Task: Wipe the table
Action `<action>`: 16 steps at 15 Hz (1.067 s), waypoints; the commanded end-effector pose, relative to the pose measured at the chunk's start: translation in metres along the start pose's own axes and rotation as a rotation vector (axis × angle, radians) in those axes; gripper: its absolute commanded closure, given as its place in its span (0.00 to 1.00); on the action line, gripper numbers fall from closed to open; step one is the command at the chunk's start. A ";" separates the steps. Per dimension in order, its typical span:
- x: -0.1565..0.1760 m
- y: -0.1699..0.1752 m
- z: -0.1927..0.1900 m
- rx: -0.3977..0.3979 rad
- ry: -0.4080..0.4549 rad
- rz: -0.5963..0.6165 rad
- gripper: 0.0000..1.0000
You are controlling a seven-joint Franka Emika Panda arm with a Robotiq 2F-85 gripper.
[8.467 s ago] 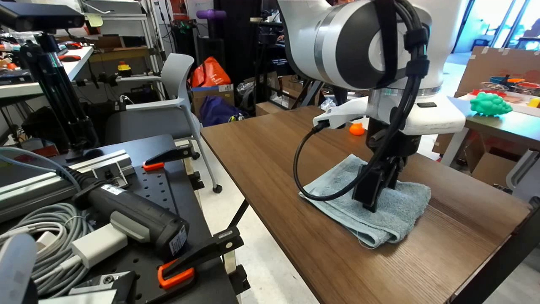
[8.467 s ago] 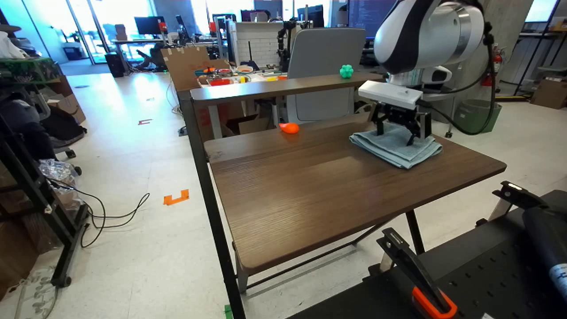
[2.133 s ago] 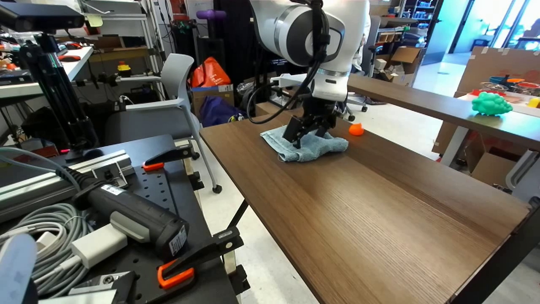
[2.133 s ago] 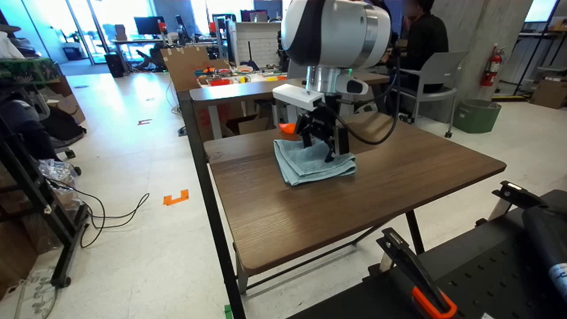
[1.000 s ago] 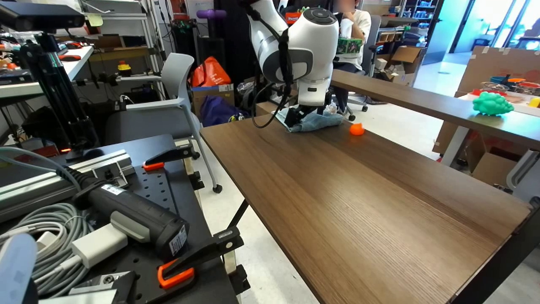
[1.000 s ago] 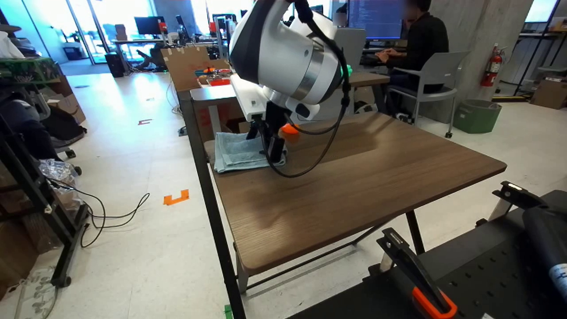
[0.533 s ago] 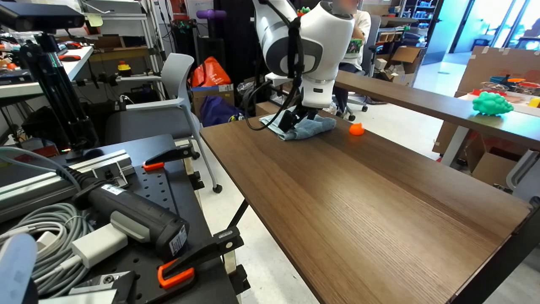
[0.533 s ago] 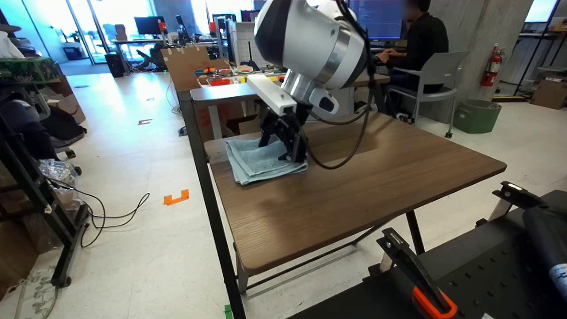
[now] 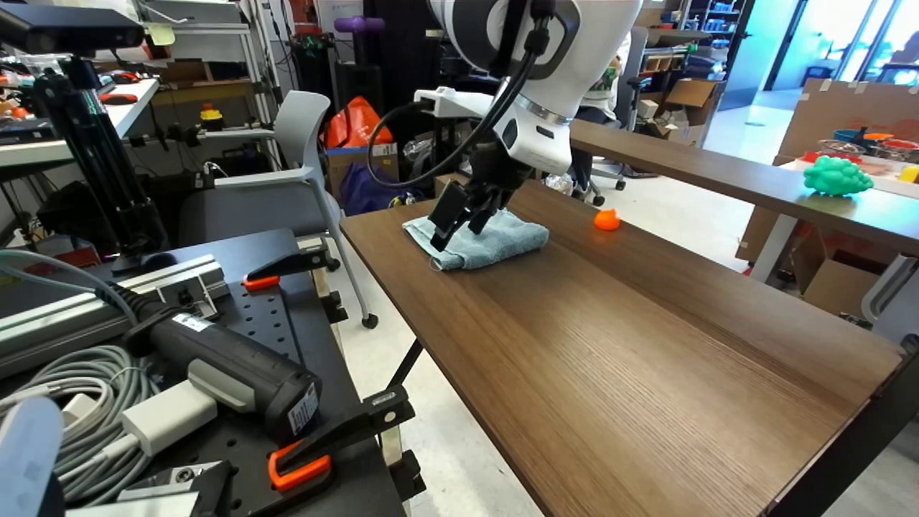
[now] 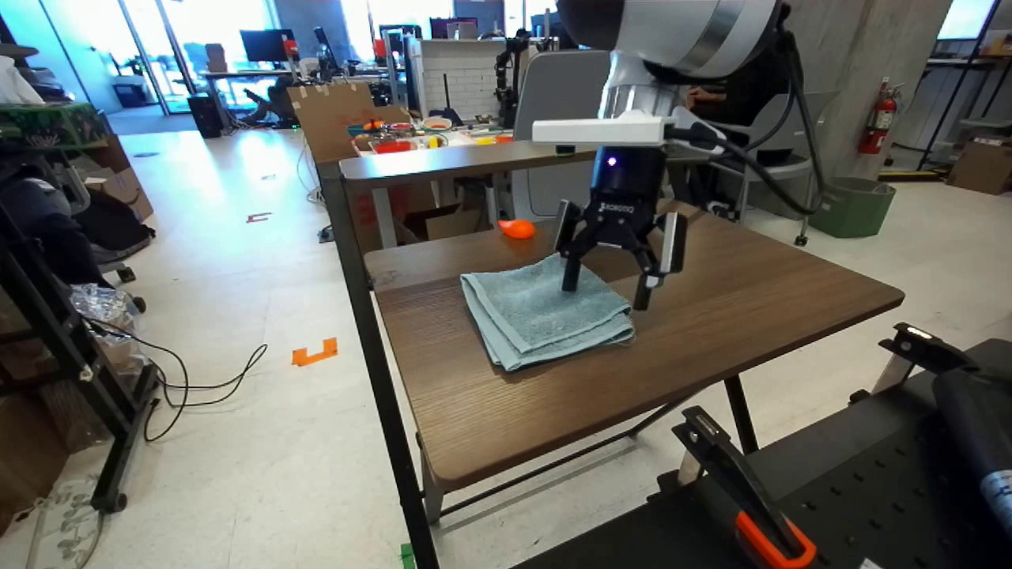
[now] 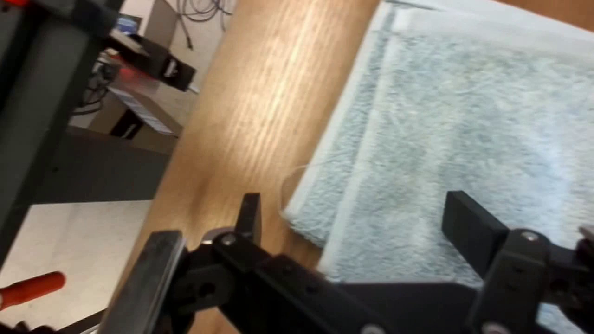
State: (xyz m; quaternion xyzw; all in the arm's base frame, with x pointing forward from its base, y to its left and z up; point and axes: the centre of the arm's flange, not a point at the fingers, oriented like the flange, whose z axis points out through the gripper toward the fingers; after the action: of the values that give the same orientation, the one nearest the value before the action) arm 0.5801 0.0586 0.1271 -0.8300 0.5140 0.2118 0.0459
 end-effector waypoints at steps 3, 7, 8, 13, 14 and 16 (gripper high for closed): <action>-0.022 0.025 0.007 -0.254 0.082 -0.069 0.00; -0.035 0.038 -0.017 -0.181 0.091 -0.116 0.00; -0.036 0.040 -0.028 -0.147 0.077 -0.121 0.00; -0.051 0.066 -0.115 0.110 -0.032 -0.070 0.00; -0.054 0.075 -0.134 0.160 -0.046 -0.037 0.00; -0.041 0.050 -0.116 0.102 -0.010 -0.053 0.00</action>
State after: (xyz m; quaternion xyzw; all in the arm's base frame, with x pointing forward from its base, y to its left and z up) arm 0.5563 0.0351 0.2559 -0.8387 0.5020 0.1882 0.0963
